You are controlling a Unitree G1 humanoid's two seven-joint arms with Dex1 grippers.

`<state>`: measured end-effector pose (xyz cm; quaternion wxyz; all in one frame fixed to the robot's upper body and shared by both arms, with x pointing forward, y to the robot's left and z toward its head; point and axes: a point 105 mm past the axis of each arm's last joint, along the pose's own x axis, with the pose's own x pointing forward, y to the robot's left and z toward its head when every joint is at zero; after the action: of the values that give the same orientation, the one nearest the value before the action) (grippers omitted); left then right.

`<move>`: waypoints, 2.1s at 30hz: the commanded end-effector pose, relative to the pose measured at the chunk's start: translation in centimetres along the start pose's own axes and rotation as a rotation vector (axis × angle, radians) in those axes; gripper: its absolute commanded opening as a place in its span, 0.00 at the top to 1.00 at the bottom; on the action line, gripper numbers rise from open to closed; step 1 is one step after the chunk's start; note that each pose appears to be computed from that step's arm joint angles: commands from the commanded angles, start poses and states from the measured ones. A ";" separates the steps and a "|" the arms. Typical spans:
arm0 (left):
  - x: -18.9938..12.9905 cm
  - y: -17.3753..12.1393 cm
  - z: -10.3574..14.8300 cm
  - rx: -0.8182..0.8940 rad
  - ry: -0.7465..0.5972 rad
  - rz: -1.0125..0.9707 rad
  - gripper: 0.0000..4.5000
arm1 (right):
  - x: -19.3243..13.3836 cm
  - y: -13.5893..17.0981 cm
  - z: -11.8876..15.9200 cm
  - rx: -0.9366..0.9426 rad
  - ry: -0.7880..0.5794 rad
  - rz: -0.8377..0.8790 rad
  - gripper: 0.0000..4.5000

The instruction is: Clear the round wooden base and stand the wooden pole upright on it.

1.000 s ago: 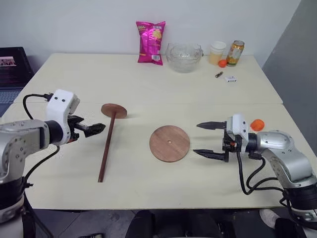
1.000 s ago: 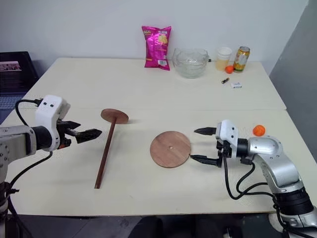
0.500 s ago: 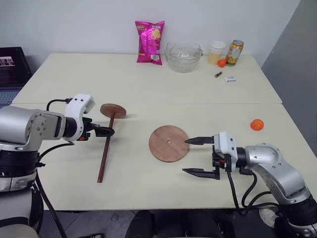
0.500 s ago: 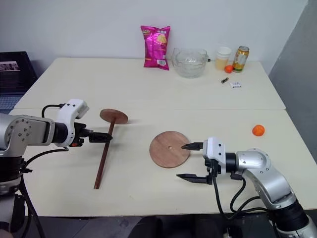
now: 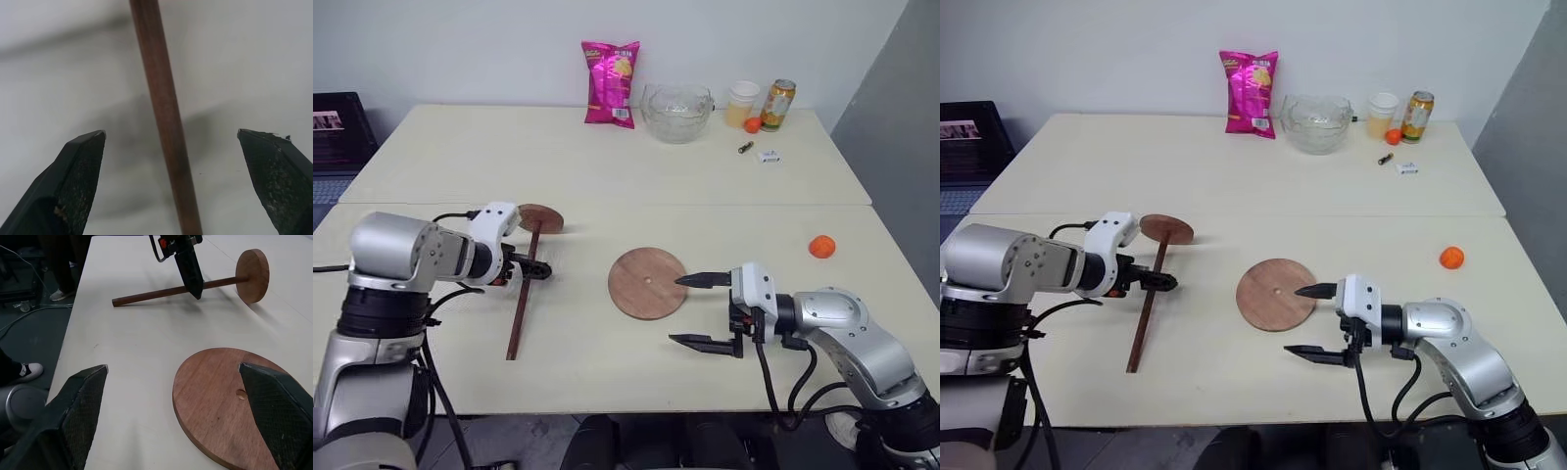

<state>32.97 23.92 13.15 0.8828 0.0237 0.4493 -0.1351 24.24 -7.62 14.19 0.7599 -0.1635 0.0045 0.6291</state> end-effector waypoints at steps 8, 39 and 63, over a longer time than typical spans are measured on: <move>0.1 0.8 -0.2 -0.056 -0.005 0.049 0.36 | -0.3 0.3 1.7 -0.076 -0.006 0.028 0.00; -6.2 -6.7 10.0 0.185 -0.834 -0.297 0.94 | -2.5 -1.0 1.9 -0.097 0.058 0.009 0.00; -4.5 -18.2 6.8 0.484 -1.216 -0.752 0.94 | -4.6 -1.6 1.5 -0.002 0.190 -0.229 0.00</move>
<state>31.63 6.89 21.23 0.8506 -0.0223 -0.1513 -0.5031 25.02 -11.87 15.97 0.8215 -0.2145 0.0700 0.5237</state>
